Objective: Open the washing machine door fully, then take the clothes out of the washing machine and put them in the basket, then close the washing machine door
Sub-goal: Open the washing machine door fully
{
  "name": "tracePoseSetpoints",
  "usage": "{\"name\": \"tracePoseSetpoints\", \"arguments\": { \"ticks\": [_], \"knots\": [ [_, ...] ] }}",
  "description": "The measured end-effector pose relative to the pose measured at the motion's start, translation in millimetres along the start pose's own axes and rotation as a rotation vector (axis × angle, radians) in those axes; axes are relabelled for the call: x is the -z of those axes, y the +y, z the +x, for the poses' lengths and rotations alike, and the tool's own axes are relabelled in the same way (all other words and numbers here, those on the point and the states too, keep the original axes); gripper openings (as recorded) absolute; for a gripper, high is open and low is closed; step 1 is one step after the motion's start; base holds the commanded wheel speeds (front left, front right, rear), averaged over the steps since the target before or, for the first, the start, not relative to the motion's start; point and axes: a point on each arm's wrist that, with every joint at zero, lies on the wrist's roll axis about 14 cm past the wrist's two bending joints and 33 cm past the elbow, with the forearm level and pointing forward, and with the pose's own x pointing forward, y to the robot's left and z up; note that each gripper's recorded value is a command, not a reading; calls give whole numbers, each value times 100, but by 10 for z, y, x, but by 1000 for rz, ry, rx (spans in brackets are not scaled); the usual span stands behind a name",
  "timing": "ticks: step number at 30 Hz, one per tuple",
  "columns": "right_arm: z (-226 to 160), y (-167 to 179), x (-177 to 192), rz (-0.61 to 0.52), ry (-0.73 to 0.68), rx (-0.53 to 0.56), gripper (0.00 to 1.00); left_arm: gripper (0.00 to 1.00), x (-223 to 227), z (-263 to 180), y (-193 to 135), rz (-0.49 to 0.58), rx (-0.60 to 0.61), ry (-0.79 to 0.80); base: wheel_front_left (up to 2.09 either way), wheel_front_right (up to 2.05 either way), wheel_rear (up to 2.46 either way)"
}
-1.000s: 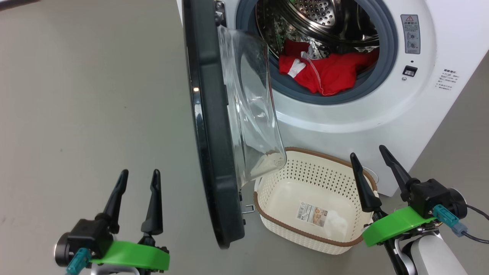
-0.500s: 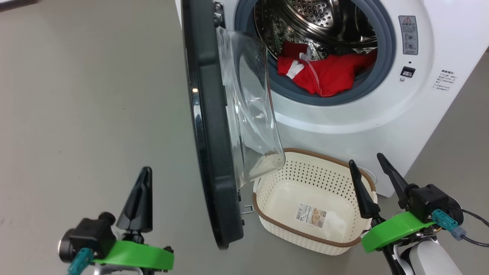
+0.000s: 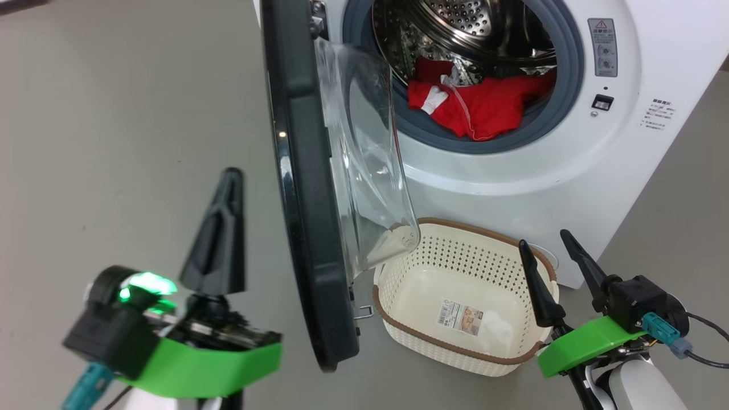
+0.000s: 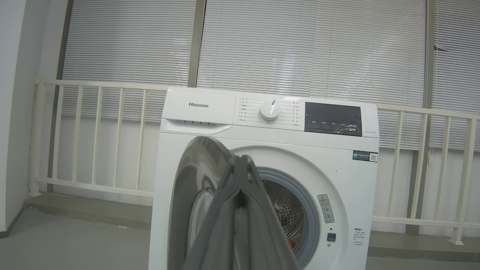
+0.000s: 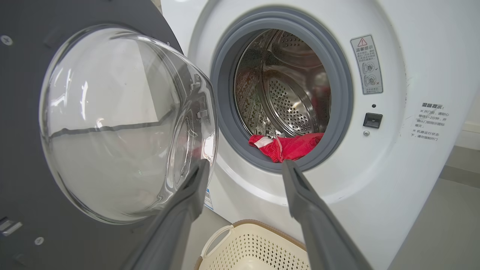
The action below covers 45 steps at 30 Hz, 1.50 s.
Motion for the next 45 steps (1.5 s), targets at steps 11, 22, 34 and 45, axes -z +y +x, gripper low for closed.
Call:
{"name": "tracePoseSetpoints", "arguments": {
  "ticks": [11,22,34,45],
  "knots": [
    [-38,-69,27,0,6,18,100,0,292,-31,-826,-101,241,112,0,0,0],
    [-49,-123,68,7,15,32,100,0,868,-236,-893,-156,234,367,0,0,0],
    [-28,-128,127,9,27,29,100,0,1243,-438,-680,-133,150,524,0,0,0],
    [23,-25,194,17,44,-2,100,0,1259,-479,-398,-72,55,525,0,0,0]
  ]
}}
